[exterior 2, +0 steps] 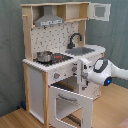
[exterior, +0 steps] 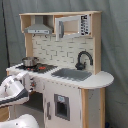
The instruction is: Play with the kitchen
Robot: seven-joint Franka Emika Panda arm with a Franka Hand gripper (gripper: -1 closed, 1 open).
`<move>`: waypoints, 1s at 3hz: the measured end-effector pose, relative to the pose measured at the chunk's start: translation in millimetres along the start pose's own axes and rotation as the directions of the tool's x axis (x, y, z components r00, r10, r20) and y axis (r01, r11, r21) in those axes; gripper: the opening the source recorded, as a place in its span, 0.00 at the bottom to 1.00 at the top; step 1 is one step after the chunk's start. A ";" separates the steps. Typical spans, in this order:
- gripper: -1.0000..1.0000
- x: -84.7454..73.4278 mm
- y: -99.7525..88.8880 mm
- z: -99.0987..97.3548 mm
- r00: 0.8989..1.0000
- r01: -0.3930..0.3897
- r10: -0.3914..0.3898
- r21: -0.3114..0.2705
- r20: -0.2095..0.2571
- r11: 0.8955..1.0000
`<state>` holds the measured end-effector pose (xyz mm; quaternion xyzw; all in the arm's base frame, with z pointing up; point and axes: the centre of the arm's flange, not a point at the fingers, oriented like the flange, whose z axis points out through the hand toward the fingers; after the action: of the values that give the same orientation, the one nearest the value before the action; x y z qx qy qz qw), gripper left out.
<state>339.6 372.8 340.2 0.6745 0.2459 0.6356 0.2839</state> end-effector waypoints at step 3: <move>1.00 7.0 -18.0 -17.0 0.955 0.279 -0.283 -0.062 -0.087 0.958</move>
<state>323.7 391.7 333.2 0.5944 0.3371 0.6260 0.3757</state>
